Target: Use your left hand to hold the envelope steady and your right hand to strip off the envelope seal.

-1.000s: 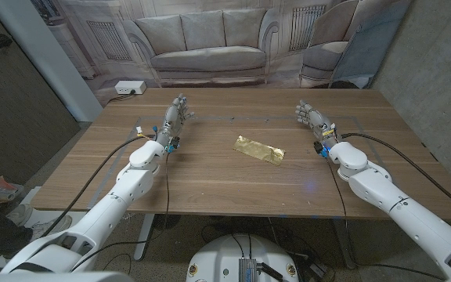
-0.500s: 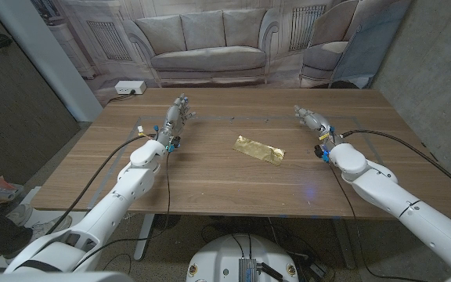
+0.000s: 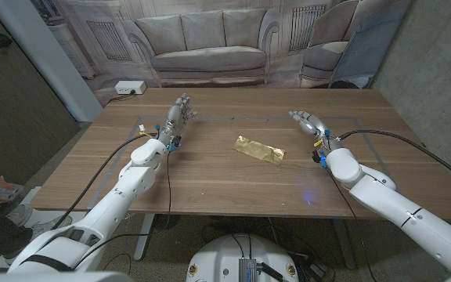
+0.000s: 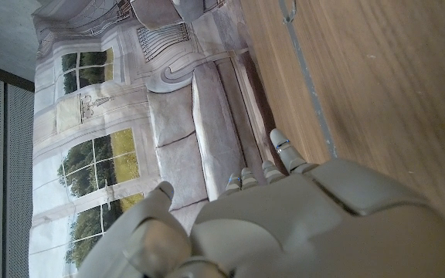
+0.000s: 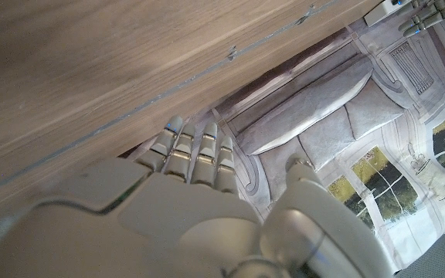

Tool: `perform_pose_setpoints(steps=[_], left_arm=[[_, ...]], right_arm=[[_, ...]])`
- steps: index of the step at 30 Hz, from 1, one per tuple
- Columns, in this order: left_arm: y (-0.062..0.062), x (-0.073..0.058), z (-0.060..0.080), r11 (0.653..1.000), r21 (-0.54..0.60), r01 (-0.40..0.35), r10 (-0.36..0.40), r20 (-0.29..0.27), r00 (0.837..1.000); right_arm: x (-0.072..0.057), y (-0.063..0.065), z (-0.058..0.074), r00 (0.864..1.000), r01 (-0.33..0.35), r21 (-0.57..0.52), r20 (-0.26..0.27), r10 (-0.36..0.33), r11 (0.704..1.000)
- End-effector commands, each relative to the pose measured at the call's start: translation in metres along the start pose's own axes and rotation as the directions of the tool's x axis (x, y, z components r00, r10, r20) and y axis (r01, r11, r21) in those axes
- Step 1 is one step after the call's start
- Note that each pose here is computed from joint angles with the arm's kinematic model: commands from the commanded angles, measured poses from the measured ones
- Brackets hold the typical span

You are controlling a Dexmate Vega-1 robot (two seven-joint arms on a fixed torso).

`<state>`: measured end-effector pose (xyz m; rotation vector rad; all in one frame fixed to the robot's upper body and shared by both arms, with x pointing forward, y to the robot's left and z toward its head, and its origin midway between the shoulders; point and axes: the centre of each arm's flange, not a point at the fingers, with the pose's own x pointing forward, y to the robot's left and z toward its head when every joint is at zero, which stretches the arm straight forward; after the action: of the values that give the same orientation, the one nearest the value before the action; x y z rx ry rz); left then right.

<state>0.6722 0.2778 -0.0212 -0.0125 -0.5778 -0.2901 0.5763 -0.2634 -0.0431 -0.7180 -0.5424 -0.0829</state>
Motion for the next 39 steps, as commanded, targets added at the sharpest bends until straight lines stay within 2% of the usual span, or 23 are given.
perform_pose_setpoints(steps=[1, 11, 13, 20, 23, 27, 28, 33, 36, 39], left_arm=[[0.0, 0.006, -0.001, 1.0, 0.001, 0.023, -0.023, -0.001, 1.0], [-0.001, 0.008, -0.001, 1.0, 0.0, 0.031, -0.031, -0.001, 1.0], [-0.002, 0.009, 0.0, 1.0, 0.004, 0.031, -0.031, -0.001, 1.0], [-0.003, 0.01, -0.001, 0.999, 0.001, 0.039, -0.039, -0.003, 0.999], [-0.003, 0.01, -0.001, 0.999, 0.002, 0.041, -0.041, -0.002, 0.999], [-0.004, 0.01, -0.001, 0.999, 0.002, 0.042, -0.042, -0.002, 0.999], [-0.004, 0.01, -0.001, 0.999, -0.001, 0.037, -0.037, -0.002, 0.999], [-0.005, 0.01, -0.002, 0.999, -0.003, 0.042, -0.042, -0.004, 0.999], [-0.005, 0.009, -0.002, 0.999, -0.003, 0.043, -0.043, -0.004, 0.999], [-0.006, 0.009, -0.002, 0.999, -0.001, 0.044, -0.044, -0.004, 0.999]], right_arm=[[-0.018, 0.009, 0.018, 0.999, 0.049, -0.171, 0.015, -0.047, 0.984], [-0.03, 0.021, 0.029, 0.999, 0.051, -0.271, 0.026, -0.045, 0.961], [-0.033, 0.023, 0.033, 0.999, 0.048, -0.314, 0.028, -0.041, 0.948], [-0.037, 0.031, 0.039, 1.0, 0.021, -0.366, 0.029, -0.011, 0.93], [-0.04, 0.034, 0.042, 0.999, 0.02, -0.389, 0.034, -0.008, 0.921], [-0.045, 0.04, 0.046, 0.999, 0.034, -0.448, 0.032, -0.022, 0.893], [-0.045, 0.041, 0.046, 0.999, 0.034, -0.445, 0.032, -0.022, 0.895], [-0.048, 0.048, 0.046, 1.0, 0.02, -0.486, 0.013, -0.016, 0.874], [-0.05, 0.05, 0.042, 0.999, 0.019, -0.492, -0.015, -0.03, 0.87], [-0.05, 0.052, 0.04, 0.998, 0.006, -0.53, -0.052, -0.04, 0.848]])
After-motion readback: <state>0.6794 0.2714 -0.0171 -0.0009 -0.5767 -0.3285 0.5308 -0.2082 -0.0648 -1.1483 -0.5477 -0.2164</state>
